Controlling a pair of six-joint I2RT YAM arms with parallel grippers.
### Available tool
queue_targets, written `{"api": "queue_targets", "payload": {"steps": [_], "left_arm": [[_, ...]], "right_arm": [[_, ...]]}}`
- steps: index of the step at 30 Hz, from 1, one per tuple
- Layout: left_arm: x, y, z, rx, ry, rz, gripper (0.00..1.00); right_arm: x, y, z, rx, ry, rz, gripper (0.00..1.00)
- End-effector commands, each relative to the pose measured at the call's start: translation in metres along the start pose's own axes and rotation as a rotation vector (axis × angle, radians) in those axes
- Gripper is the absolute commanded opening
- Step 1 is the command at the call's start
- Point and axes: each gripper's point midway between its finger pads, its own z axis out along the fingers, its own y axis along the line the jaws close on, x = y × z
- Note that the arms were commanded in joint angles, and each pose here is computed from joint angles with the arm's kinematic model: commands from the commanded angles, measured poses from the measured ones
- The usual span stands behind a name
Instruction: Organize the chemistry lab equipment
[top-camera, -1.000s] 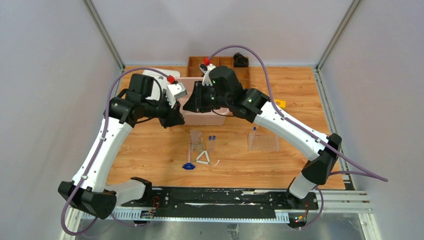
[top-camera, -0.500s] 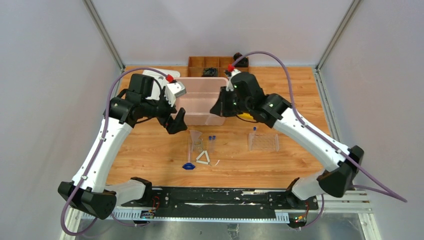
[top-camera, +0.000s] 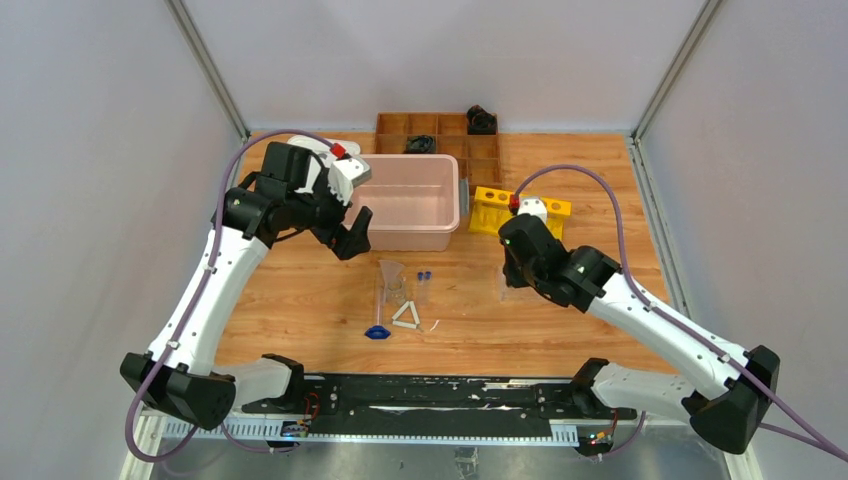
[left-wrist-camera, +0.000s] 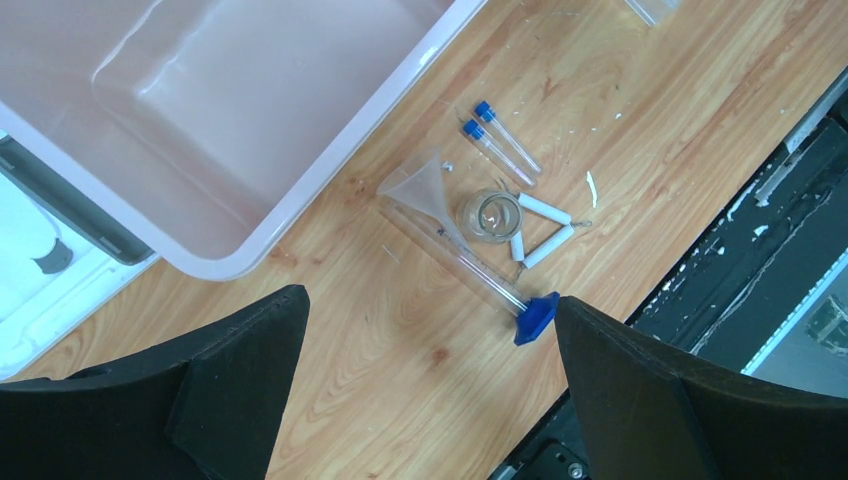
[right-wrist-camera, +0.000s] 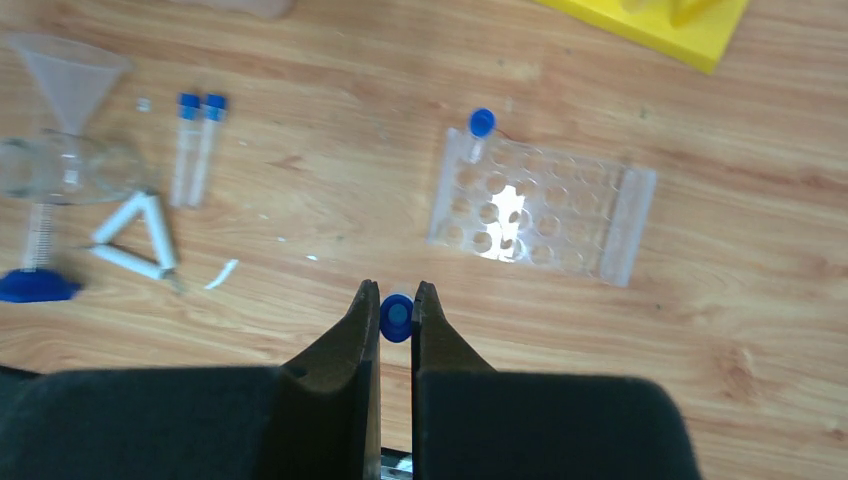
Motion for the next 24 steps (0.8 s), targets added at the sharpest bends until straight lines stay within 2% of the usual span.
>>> {"api": "queue_targets", "payload": {"steps": [1,7,12,24], "left_arm": [[-0.006,0.001,-0.003,-0.020,-0.016,0.007,1.00],[-0.004,0.001,-0.004,-0.027,-0.014,0.002,1.00],[-0.003,0.003,-0.005,-0.038,-0.010,-0.002,1.00],[-0.003,-0.003,-0.009,-0.020,-0.029,0.020,1.00]], "right_arm": [[0.014,-0.036,0.006,0.145,-0.016,-0.001,0.00],[0.020,-0.045,0.022,0.192,-0.052,0.010,0.00],[0.013,-0.041,0.037,0.176,-0.136,0.020,0.00],[0.022,-0.040,0.072,0.215,-0.117,0.002,0.00]]}}
